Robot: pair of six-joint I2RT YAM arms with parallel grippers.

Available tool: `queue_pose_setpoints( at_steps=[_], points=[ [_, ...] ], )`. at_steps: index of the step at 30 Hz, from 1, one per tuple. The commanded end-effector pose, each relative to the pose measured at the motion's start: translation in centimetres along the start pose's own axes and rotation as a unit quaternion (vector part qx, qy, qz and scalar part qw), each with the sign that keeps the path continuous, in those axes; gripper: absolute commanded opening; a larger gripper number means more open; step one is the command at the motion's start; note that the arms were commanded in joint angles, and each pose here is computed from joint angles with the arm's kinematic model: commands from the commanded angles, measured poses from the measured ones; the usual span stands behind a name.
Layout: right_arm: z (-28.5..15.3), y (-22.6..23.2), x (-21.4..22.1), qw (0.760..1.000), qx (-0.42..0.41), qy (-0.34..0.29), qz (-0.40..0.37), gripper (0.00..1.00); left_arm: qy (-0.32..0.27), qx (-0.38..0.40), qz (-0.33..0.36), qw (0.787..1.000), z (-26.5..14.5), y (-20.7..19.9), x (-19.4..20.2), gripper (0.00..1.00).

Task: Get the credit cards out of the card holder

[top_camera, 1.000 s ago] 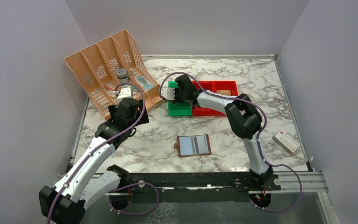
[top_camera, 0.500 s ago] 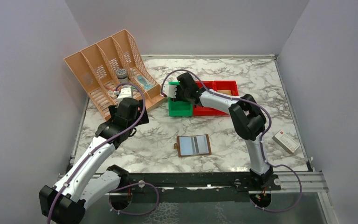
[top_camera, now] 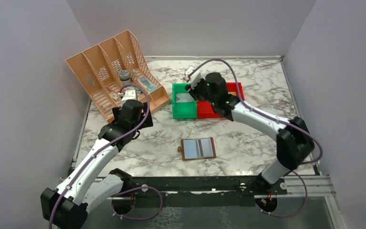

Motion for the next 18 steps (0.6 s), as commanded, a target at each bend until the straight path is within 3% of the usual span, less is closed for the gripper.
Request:
queue_pose_setpoints(
  at_steps=[1, 7, 13, 18],
  points=[
    [-6.2, 0.6, -0.7, 0.966, 0.05, -0.052, 0.247, 0.44, 0.005, 0.044, 0.011, 0.999, -0.1, -1.0, 0.1, 0.99],
    [-12.2, 4.3, 5.3, 0.912, 0.053, 0.047, 0.404, 0.46, -0.01, 0.128, 0.005, 0.992, -0.8, -3.1, -0.3, 0.99],
    [-16.6, 8.1, 8.5, 0.877, -0.008, 0.081, 0.474, 0.46, 0.023, 0.344, -0.063, 0.936, -4.2, -8.6, 0.2, 0.99],
    [-18.4, 9.6, 10.4, 0.851, -0.019, 0.064, 0.521, 0.47, 0.012, 0.406, -0.106, 0.907, -5.8, -9.9, -0.1, 0.97]
  ],
)
Point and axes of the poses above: each gripper's point midway between its finger pads, its own z axis out along the fingers, its own y axis along the line the jaws close on, x = y × z, the point moved 4 cm from there along -z, back along the fingers, and after that the axes turned 9 degrees about z, right-handed, at the moved point
